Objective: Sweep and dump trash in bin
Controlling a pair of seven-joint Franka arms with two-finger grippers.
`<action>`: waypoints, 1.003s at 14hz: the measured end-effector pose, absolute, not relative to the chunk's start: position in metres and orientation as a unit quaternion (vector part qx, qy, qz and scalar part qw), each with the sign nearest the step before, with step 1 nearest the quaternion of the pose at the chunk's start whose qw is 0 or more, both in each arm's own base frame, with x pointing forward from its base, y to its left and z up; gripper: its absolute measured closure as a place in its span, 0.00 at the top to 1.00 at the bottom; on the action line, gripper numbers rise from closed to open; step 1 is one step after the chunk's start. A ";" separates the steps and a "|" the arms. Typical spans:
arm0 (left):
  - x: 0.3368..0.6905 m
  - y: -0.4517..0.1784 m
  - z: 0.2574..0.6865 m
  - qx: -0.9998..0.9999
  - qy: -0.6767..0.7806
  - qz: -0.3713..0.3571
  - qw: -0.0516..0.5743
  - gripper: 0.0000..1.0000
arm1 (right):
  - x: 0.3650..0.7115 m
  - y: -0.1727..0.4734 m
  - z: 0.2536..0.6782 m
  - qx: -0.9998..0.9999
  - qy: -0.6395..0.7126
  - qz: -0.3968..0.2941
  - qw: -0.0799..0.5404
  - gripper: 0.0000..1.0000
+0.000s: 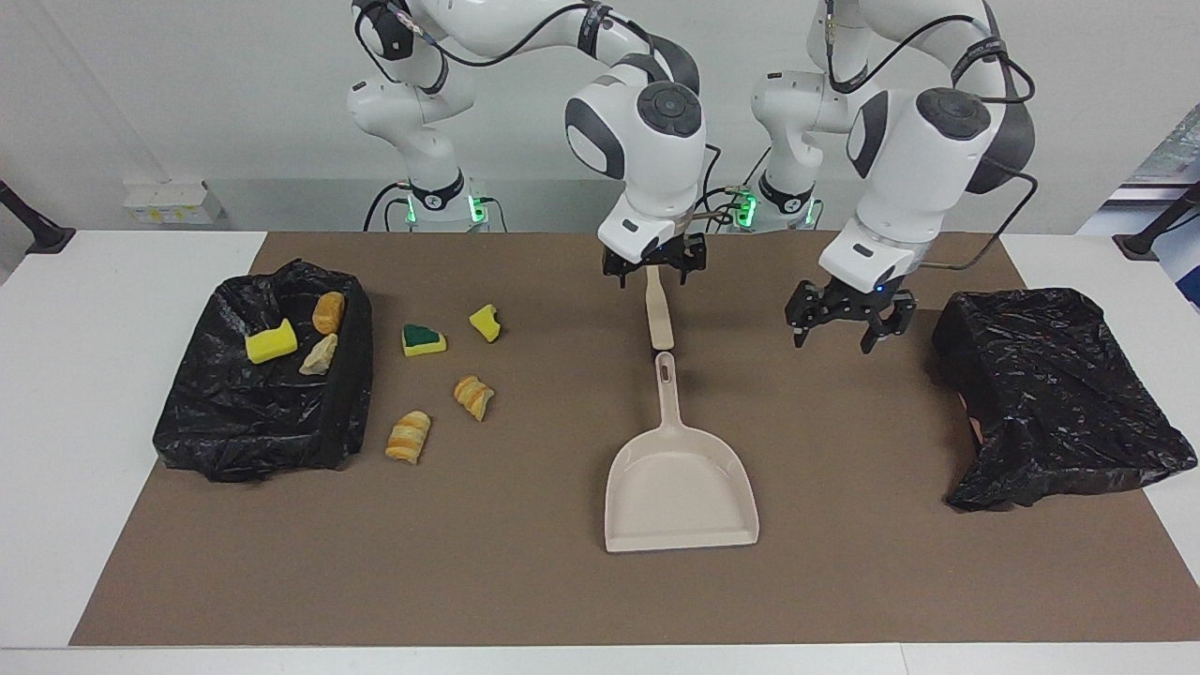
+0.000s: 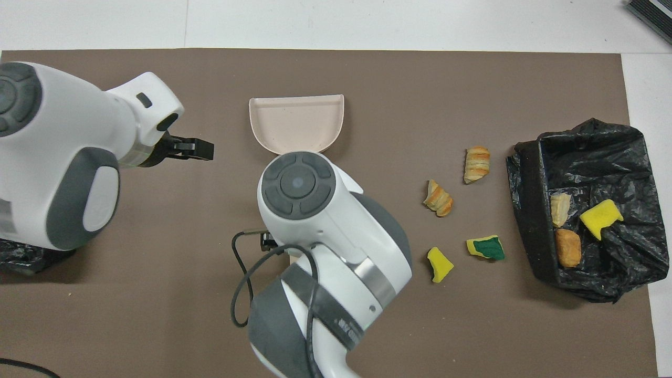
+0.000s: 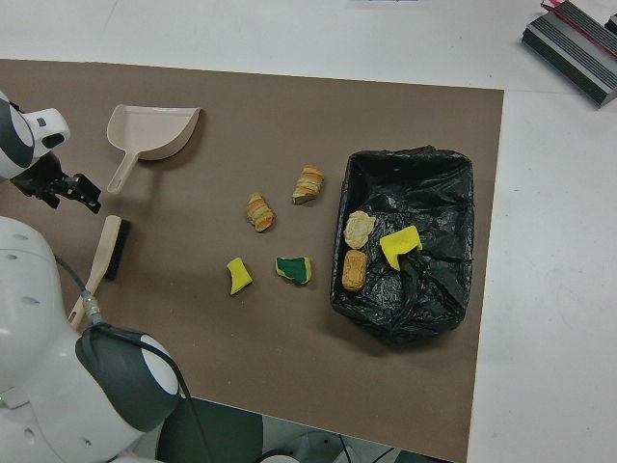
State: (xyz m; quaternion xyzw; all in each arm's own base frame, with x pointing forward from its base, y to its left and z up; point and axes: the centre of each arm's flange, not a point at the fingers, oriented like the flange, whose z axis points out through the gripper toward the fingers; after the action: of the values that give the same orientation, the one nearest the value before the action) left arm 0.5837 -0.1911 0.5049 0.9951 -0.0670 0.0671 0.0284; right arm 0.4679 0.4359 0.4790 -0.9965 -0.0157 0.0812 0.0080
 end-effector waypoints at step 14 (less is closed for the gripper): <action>0.555 -0.370 0.355 0.997 -0.006 0.064 0.046 0.99 | 0.313 0.463 0.351 -0.997 -0.009 0.079 0.008 1.00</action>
State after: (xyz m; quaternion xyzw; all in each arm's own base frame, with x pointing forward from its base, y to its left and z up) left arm 0.5551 -0.3697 0.3550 0.9969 -0.0059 0.0637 0.0456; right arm 0.3125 0.4627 0.3510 -0.9968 -0.0086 0.0788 0.0077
